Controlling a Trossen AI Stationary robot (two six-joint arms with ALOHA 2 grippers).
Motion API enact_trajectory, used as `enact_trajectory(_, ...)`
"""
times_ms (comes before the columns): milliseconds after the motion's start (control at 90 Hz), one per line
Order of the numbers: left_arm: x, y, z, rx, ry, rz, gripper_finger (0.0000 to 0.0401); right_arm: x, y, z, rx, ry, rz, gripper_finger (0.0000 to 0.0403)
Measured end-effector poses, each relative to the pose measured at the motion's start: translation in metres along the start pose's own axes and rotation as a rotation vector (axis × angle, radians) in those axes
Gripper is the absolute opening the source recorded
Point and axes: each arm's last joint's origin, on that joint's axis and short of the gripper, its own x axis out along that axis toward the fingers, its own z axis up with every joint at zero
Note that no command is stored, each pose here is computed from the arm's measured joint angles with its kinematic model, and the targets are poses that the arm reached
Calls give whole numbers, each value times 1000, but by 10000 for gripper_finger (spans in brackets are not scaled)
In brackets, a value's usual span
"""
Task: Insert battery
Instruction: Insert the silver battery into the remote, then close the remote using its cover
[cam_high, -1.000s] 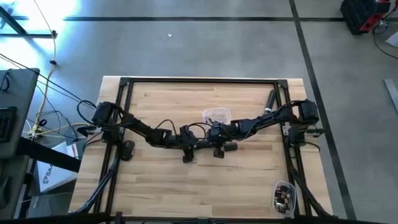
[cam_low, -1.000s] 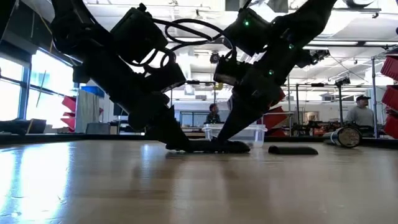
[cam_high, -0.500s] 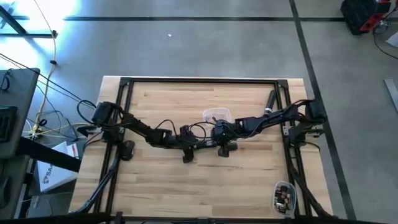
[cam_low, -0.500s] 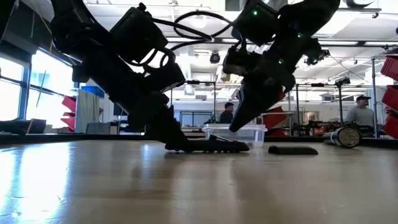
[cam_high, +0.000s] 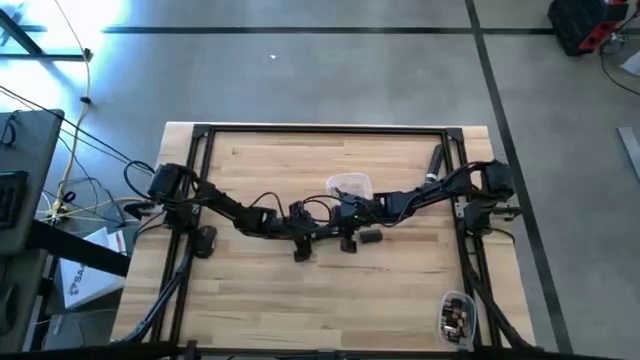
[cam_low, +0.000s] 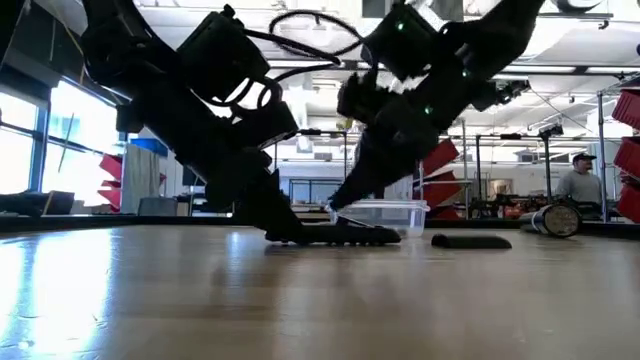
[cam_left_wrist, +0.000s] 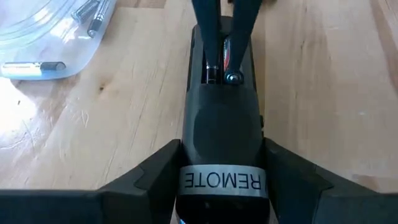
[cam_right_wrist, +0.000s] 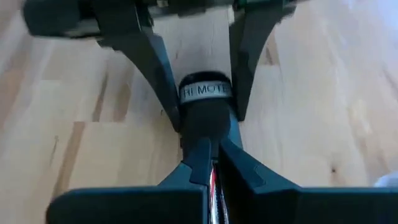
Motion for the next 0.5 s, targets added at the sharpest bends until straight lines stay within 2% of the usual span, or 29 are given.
enact_trajectory(500,0,0,0,-7,-1,0,182,0,0,-10,6,111,-6,0)
